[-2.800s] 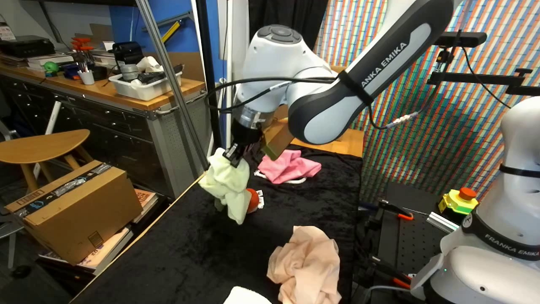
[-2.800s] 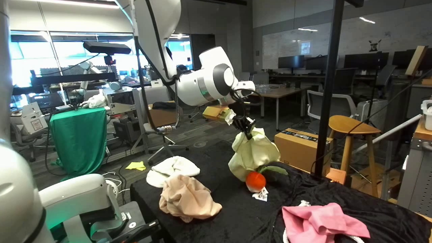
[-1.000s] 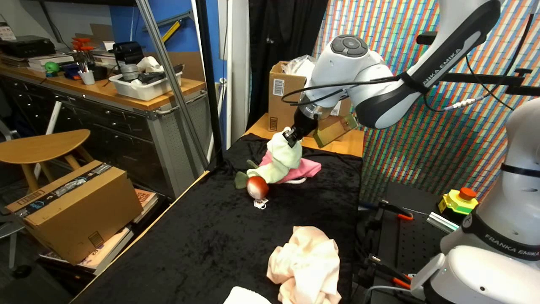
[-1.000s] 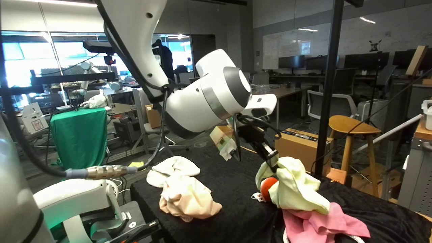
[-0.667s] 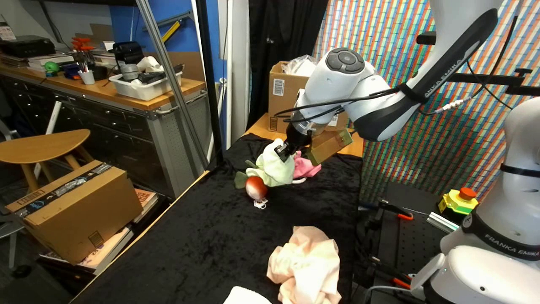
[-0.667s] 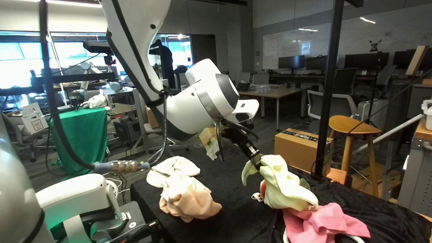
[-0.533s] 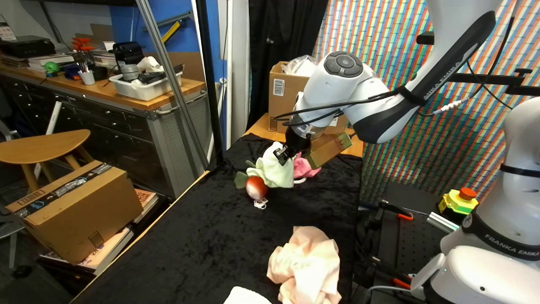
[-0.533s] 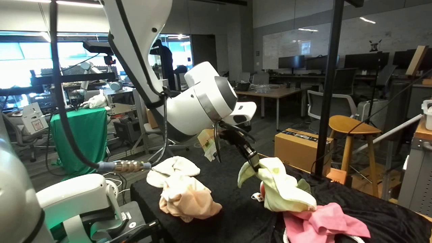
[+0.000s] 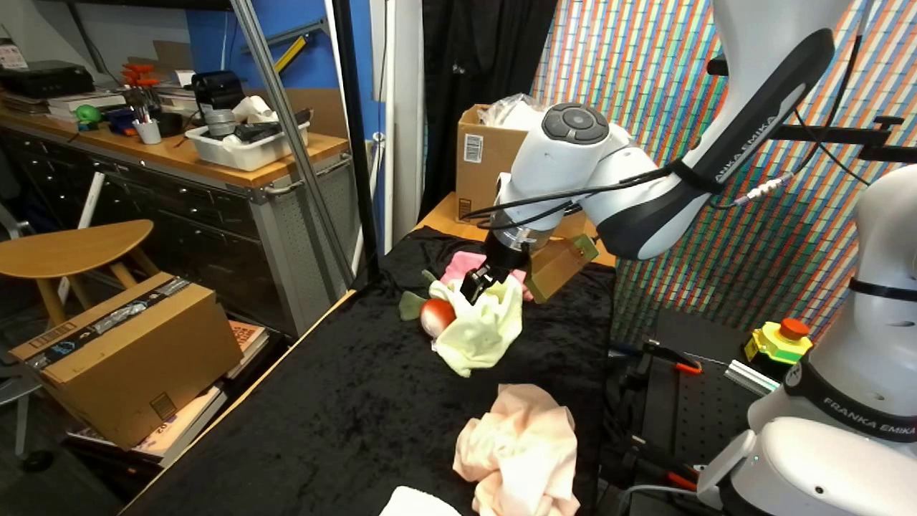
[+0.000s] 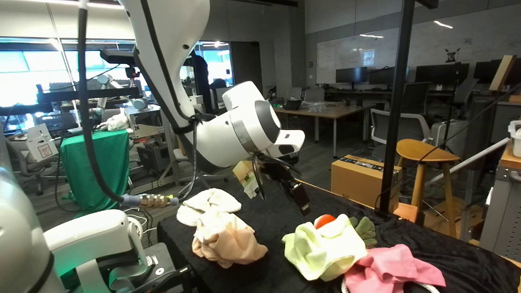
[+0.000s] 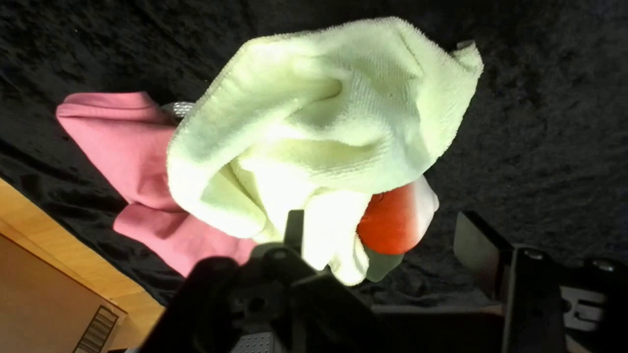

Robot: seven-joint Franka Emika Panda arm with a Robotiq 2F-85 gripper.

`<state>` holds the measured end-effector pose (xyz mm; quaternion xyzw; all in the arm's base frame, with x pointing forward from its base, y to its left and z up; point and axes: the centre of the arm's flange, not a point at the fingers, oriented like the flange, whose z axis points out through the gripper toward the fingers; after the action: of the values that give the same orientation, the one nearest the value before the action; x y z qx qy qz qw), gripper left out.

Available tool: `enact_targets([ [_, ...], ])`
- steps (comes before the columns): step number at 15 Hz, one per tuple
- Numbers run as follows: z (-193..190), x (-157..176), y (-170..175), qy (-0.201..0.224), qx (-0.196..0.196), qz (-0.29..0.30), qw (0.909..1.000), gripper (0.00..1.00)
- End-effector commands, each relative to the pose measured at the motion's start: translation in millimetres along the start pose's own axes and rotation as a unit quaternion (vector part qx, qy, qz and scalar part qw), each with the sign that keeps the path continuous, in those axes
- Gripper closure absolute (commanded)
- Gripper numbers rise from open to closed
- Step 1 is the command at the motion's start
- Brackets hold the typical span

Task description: Pile the t-shirts, towels and radish on top of the white rope on the right

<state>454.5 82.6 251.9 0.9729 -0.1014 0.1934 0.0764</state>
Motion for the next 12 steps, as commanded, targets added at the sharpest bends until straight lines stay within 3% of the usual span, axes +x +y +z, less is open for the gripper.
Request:
enact_targets([
  [1,-15,7,-25,-0.024,0.035,-0.061,0.9973,0.0],
  [6,-27,-6,-92,-0.067,0.085,-0.159,0.9813,0.0],
  [12,-38,-34,-186,-0.161,0.155,-0.261,0.939,0.0],
])
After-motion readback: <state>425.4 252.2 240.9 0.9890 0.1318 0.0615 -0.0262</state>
